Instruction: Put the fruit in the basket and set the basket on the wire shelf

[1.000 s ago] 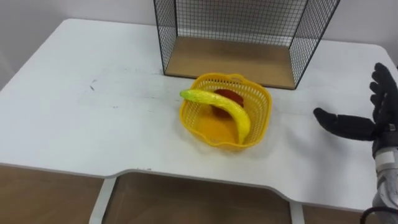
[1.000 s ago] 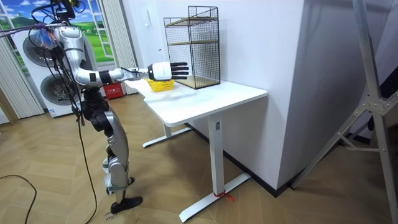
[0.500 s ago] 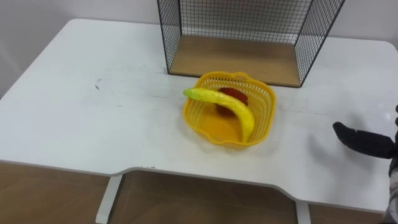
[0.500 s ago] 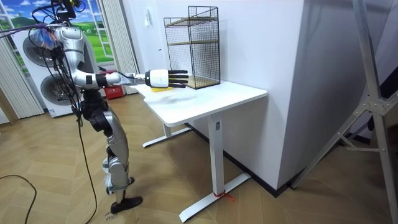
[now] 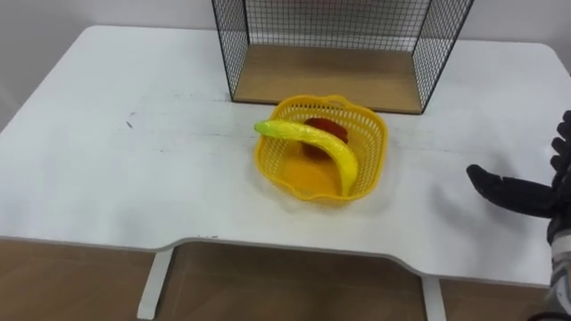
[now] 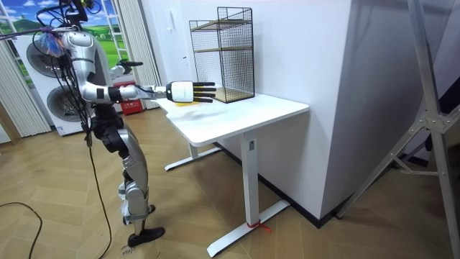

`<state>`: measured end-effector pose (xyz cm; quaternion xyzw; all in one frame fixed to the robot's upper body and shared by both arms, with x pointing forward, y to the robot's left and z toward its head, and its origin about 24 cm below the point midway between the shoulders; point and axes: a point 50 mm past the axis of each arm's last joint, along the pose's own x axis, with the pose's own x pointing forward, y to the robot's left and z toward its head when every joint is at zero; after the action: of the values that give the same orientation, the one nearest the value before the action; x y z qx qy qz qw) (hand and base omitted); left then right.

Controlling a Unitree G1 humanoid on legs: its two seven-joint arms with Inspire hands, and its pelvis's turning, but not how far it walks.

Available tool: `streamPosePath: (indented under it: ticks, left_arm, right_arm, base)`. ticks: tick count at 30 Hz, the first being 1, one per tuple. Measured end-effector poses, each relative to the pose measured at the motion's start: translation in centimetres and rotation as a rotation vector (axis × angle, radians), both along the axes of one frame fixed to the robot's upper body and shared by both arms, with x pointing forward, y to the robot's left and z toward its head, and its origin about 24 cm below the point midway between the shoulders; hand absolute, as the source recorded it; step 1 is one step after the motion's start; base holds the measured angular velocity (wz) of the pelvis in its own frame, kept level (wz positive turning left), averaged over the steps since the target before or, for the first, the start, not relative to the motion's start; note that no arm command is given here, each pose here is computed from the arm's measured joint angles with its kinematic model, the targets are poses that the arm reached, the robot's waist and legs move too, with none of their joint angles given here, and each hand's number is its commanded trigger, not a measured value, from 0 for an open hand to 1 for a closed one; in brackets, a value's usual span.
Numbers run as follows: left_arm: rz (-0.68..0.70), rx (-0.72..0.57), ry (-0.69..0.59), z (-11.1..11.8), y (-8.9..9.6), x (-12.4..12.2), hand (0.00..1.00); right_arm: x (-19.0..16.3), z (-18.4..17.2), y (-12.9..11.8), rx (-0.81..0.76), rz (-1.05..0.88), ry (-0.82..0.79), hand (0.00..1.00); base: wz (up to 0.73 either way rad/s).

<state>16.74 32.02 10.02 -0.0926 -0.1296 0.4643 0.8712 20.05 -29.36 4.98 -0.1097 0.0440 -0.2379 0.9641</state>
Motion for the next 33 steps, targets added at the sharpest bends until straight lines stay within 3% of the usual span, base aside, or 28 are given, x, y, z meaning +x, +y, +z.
streamPosePath:
  ticks: [11, 16, 26, 33]
  left_arm:
    - [-0.361, 0.095, -0.093, 1.8, -3.0, 2.9, 0.00]
    - [-0.514, 0.114, -0.094, 1.6, -4.7, 3.8, 0.00]
    - [-0.740, 0.129, -0.089, 1.0, -7.4, 4.9, 0.00]
    - [-0.890, 0.040, -0.113, 0.0, -9.3, 6.0, 0.00]
  right_arm:
    - [1.1, 2.3, 2.2, 0.088, 0.194, -0.122, 0.00]
    - [1.7, 2.0, 4.3, 0.127, 0.340, -0.109, 0.00]
    - [1.9, 1.6, 6.2, 0.171, 0.448, -0.108, 0.00]
    - [2.5, 1.4, 8.4, 0.213, 0.544, -0.106, 0.00]
  base:
    - [-0.07]
    - [-0.06]
    - [-0.07]
    - [-0.05]
